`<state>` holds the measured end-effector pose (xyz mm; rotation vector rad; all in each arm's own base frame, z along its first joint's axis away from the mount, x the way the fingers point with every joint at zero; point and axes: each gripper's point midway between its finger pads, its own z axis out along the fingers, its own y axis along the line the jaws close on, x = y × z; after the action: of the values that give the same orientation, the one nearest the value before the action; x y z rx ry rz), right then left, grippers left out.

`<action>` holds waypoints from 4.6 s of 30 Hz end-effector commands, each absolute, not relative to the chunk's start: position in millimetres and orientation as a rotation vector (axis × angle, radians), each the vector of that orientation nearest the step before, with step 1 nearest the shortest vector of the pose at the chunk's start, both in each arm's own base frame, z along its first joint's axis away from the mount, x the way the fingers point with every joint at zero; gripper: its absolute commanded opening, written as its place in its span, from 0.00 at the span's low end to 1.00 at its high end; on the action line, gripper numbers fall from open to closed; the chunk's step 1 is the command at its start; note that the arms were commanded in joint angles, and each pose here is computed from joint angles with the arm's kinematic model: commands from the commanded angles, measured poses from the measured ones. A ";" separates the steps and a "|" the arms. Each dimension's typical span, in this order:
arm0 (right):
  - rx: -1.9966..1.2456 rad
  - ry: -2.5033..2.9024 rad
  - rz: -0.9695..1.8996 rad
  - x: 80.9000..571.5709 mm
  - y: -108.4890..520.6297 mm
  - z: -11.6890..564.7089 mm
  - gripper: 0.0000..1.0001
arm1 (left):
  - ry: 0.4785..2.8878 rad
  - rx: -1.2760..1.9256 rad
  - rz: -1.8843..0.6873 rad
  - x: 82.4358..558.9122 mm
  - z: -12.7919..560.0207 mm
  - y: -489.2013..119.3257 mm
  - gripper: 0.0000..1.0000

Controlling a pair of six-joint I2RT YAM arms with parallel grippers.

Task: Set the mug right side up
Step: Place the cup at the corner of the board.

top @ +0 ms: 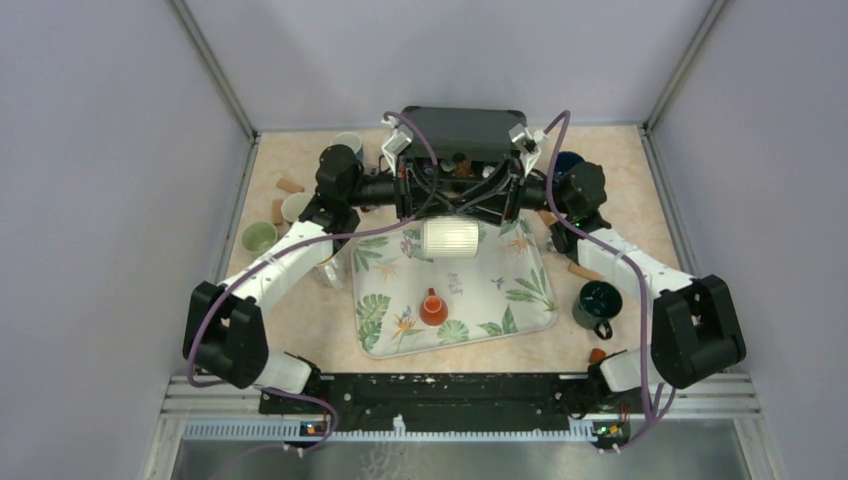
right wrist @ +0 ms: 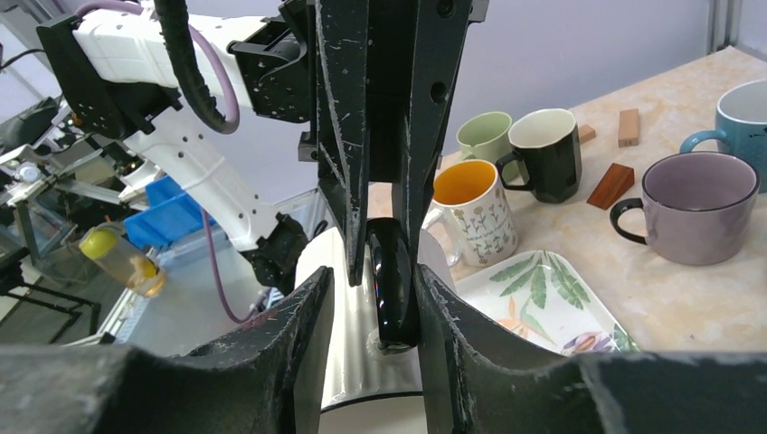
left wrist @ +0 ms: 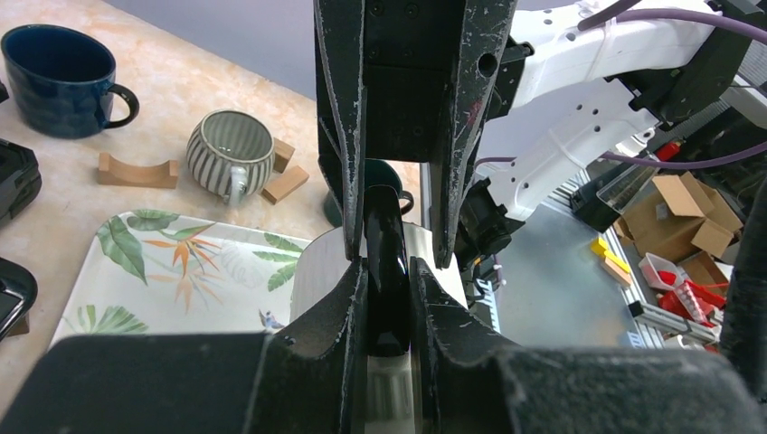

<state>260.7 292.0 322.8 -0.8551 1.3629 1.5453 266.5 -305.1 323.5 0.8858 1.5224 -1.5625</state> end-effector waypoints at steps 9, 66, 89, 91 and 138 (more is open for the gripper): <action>-0.981 1.330 1.522 243.0 293.8 326.4 0.16 | 1.396 0.866 -1.538 274.9 347.7 -302.4 0.00; 0.216 2.217 0.432 422.2 70.1 283.8 0.00 | 1.992 0.533 -1.142 300.7 243.4 -283.7 0.99; 0.681 2.263 0.110 495.0 -113.4 239.8 0.00 | 1.954 0.644 -1.213 265.7 250.2 -302.1 0.99; 0.695 2.300 0.102 496.6 -117.8 223.8 0.00 | 1.954 0.643 -1.208 265.1 249.5 -301.6 0.99; 0.782 2.581 0.057 493.7 -129.5 103.4 0.23 | 1.997 0.617 -1.175 269.1 238.7 -300.6 0.99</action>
<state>486.9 -124.6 96.3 0.7530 2.6090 0.0425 268.4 -300.9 231.7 0.5989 2.0378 -1.1918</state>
